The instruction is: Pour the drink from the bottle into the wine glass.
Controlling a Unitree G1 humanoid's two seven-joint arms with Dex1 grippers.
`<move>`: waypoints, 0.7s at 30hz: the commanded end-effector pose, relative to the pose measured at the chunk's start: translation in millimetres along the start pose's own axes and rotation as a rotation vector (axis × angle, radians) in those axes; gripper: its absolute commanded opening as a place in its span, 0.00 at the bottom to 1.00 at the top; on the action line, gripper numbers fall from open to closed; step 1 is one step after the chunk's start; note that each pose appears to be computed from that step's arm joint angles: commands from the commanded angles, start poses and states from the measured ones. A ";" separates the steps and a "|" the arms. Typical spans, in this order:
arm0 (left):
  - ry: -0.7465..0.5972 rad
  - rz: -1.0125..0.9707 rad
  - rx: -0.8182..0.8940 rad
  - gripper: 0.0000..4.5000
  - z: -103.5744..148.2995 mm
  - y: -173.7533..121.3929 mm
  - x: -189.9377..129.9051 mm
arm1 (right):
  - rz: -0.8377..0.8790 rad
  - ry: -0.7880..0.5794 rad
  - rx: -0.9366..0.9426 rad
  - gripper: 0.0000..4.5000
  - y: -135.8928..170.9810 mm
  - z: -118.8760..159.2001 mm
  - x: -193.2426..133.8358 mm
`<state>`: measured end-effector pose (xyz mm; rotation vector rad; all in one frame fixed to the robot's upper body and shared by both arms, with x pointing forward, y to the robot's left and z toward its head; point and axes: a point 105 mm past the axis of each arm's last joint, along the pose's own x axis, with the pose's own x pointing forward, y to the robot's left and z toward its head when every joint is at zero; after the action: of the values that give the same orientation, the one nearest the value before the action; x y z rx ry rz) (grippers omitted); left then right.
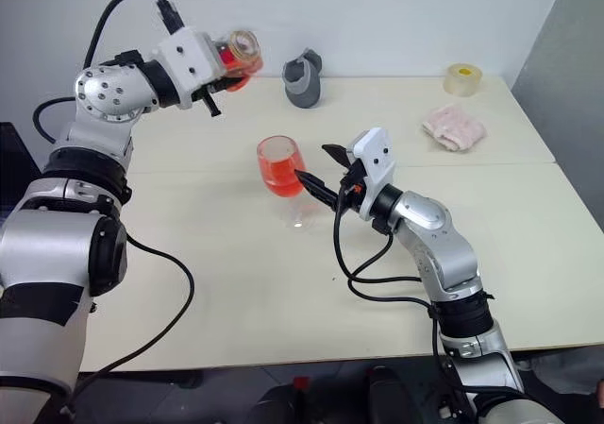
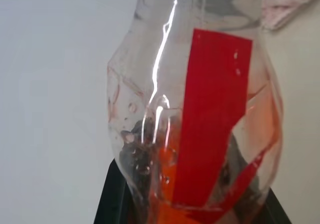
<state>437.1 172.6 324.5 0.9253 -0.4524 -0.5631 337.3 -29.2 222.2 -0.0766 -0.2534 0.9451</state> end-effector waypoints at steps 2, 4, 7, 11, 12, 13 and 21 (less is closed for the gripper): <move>-0.034 0.222 -0.222 0.20 -8.6 25.5 -16.5 | 0.054 -0.048 -0.027 0.80 10.2 14.5 -7.4; -0.003 0.308 -0.333 0.20 -26.9 23.4 -28.5 | 0.101 -0.042 -0.023 0.80 19.0 13.3 -13.7; 0.060 0.423 -0.454 0.20 -52.0 14.4 -47.8 | 0.168 -0.017 -0.005 0.80 31.9 7.8 -25.1; 0.149 0.571 -0.623 0.20 -83.2 -3.8 -75.7 | 0.256 0.013 0.005 0.80 47.6 -1.8 -42.0; 0.174 0.605 -0.654 0.20 -90.9 -10.3 -83.2 | 0.278 0.016 0.005 0.80 51.4 -4.2 -45.5; 0.192 0.634 -0.682 0.20 -96.8 -16.0 -89.8 | 0.294 0.019 0.002 0.80 54.3 -6.5 -48.1; 0.244 0.726 -0.862 0.20 -129.5 -61.2 -125.4 | 0.335 0.042 -0.029 0.80 61.0 -25.0 -54.0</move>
<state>405.5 296.9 170.1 -0.0211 -0.1673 0.0466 266.7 -36.2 170.7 -0.1523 -0.1708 1.2678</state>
